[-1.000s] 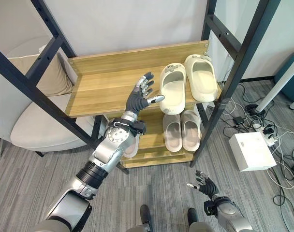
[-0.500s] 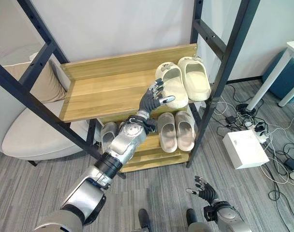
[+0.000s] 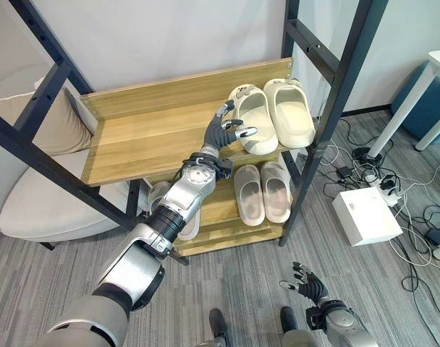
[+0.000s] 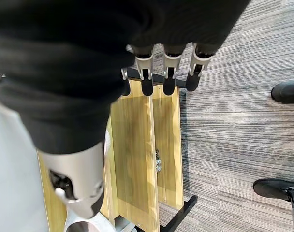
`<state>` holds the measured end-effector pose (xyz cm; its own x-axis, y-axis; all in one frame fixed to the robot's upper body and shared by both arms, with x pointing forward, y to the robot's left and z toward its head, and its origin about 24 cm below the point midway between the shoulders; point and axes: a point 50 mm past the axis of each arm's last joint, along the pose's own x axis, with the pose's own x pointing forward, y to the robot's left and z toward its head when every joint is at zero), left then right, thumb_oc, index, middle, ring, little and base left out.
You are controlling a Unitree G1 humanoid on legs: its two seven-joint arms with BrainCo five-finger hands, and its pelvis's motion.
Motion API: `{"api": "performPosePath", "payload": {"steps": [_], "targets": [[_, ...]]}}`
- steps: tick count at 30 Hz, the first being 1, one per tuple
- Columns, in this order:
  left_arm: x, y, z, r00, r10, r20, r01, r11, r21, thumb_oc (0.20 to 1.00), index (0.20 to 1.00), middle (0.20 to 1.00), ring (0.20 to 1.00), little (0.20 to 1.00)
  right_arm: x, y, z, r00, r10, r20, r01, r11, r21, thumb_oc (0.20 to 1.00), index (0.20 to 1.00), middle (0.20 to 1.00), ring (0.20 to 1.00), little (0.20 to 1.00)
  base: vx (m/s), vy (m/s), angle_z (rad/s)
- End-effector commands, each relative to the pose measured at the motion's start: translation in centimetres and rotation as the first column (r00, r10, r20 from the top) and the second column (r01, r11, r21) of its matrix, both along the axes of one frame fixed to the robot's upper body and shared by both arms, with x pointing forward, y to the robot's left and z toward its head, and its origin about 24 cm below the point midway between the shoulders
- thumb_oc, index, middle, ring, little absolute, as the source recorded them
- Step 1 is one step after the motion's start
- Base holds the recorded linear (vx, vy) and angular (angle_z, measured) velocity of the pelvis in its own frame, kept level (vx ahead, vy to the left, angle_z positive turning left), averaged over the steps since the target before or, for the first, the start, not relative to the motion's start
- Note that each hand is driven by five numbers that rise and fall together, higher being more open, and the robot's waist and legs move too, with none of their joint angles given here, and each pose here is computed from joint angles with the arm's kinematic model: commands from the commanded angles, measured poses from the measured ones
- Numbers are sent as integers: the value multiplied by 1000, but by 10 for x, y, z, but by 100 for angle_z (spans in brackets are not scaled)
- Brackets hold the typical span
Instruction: Arrange the slippers neatly on the shoe rack.
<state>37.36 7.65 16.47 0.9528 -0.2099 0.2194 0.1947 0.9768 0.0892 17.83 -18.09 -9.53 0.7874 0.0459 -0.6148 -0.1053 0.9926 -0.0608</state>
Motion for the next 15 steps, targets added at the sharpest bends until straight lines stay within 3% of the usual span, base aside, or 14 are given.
{"api": "performPosePath", "payload": {"steps": [1,6,11,15], "targets": [[-5,-31,44,985,-76,154,88,993,-79,1000,1000,1000,1000,1000,20,11,19,991,11,131,-17,999,48,1000,1000,1000,1000,1000,0,0,0],[-44,-2,65,929,-102,357,176,968,-180,1000,1000,1000,1000,1000,23,20,18,991,7,134,-18,997,81,1000,1000,1000,1000,1000,-2,-2,23],[-54,9,71,905,-92,415,184,965,-187,1000,1000,1000,1000,1000,23,25,16,991,22,129,-34,995,94,1000,1000,1000,1000,1000,-7,0,10],[-75,15,81,856,-143,498,289,929,-231,1000,1000,1000,1000,1000,22,28,15,992,27,124,-41,993,110,1000,1000,1000,1000,1000,-1,2,1]]}}
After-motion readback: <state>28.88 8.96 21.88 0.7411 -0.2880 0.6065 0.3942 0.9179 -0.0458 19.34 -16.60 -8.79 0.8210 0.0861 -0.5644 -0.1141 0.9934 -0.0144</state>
